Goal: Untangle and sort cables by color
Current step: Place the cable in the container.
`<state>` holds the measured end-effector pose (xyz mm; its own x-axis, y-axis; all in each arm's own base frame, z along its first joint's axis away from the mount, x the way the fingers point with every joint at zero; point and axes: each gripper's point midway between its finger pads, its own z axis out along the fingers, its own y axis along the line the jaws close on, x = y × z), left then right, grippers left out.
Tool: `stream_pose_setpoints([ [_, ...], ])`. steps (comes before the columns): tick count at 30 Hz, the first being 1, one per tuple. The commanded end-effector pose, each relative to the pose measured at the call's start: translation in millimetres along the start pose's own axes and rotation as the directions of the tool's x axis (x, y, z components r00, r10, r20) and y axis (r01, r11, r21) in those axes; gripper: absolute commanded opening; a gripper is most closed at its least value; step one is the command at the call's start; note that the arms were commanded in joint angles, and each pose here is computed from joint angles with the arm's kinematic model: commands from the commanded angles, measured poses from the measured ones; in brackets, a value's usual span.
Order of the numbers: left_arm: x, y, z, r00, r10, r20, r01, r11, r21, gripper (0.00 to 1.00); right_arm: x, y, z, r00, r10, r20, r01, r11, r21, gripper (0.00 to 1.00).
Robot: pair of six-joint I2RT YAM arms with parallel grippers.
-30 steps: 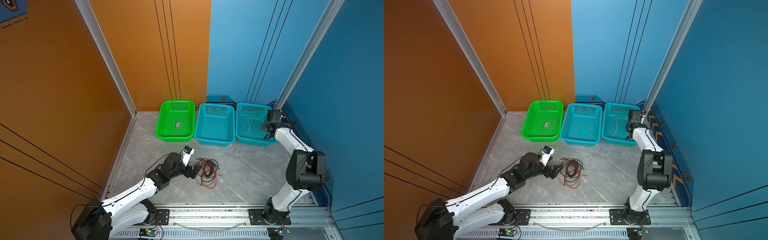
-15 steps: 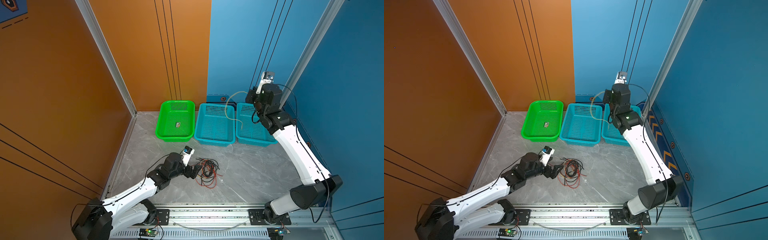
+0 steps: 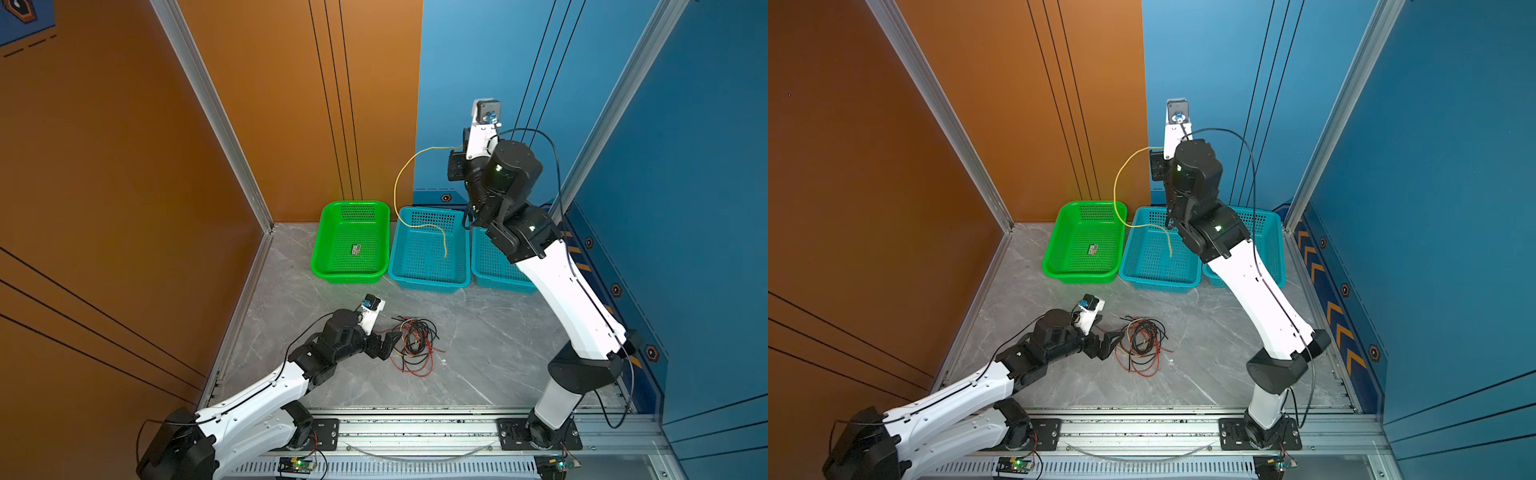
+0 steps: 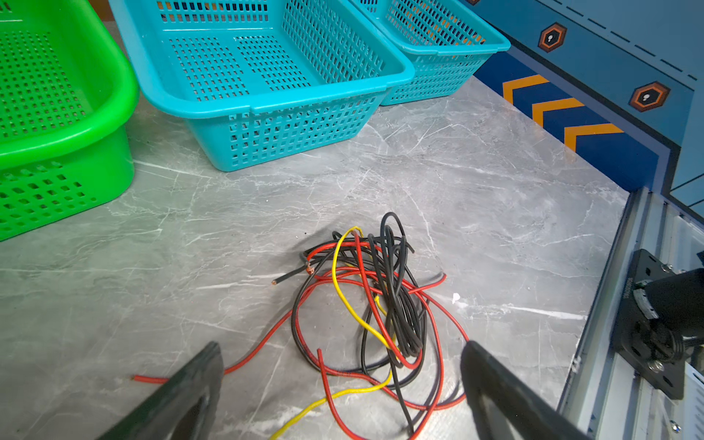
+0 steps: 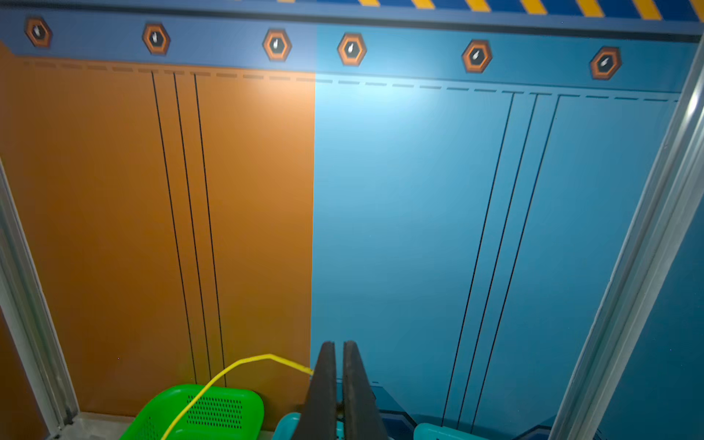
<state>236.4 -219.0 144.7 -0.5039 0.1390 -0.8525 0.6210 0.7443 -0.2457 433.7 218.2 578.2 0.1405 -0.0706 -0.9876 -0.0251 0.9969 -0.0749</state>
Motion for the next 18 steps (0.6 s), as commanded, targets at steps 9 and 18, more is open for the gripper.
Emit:
stream_pose_setpoints([
  [9, 1, 5, -8, 1.000, -0.007, 0.019, 0.007, 1.000, -0.027, 0.98, 142, -13, 84, 0.957, 0.065, -0.281, -0.056, 0.998, 0.042, 0.00],
  [18, 5, 8, -3, 1.000, -0.010, 0.000, 0.010, 1.000, -0.027, 0.98, 291, -12, 97, 0.824, 0.109, -0.556, -0.091, 0.994, 0.060, 0.00],
])
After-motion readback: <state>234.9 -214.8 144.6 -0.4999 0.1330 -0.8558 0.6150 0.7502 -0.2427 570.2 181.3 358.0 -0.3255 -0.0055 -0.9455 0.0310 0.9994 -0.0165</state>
